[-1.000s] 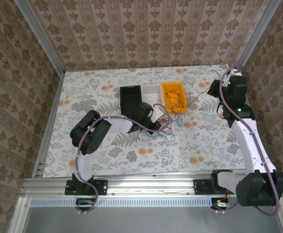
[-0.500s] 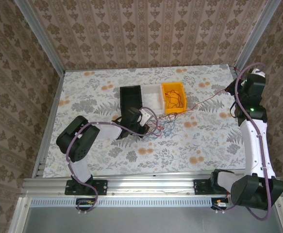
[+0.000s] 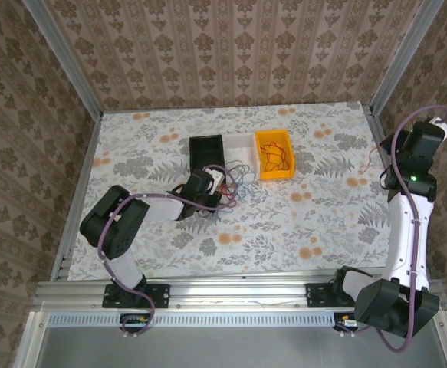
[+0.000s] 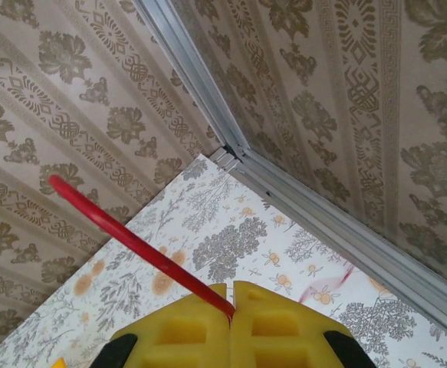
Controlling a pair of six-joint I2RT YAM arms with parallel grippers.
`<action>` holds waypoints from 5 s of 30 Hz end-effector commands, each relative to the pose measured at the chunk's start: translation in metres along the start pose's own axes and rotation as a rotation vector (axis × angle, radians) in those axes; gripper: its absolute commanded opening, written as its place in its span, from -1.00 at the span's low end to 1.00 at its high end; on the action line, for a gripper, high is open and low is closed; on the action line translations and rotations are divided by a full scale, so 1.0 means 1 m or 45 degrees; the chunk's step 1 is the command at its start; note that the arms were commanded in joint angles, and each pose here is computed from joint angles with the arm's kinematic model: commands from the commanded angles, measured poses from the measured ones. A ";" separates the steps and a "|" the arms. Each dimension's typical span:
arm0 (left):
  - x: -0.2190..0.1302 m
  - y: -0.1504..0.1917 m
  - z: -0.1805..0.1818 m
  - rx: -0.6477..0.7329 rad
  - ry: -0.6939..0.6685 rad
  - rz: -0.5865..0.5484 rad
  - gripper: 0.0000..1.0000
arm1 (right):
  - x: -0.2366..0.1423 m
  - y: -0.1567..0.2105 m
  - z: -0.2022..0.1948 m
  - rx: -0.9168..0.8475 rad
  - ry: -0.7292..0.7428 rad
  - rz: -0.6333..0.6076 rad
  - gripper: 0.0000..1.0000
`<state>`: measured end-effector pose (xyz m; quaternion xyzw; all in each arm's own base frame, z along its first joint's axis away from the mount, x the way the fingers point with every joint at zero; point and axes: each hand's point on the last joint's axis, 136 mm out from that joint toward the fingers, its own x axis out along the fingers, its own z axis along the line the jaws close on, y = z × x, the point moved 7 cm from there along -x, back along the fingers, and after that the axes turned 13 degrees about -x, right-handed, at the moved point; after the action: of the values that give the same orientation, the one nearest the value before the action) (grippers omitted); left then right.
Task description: Untangle the cables
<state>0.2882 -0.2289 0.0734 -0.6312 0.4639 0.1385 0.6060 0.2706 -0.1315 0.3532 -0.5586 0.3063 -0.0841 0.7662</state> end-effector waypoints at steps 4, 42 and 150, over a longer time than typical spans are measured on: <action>0.001 0.036 0.012 0.022 -0.075 0.152 -1.00 | -0.010 -0.006 0.016 0.011 -0.134 -0.053 -0.99; -0.006 0.024 -0.021 0.072 0.138 -0.030 -1.00 | 0.067 0.074 0.230 -0.405 -0.763 0.192 -0.93; 0.014 0.031 -0.038 0.150 0.132 0.134 -1.00 | 0.158 0.277 0.275 -0.845 -0.667 0.784 -0.97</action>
<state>0.2682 -0.2677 0.0729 -0.6088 0.5062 0.0732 0.6064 0.4961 0.1177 0.1051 -0.6746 0.2420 0.3710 0.5905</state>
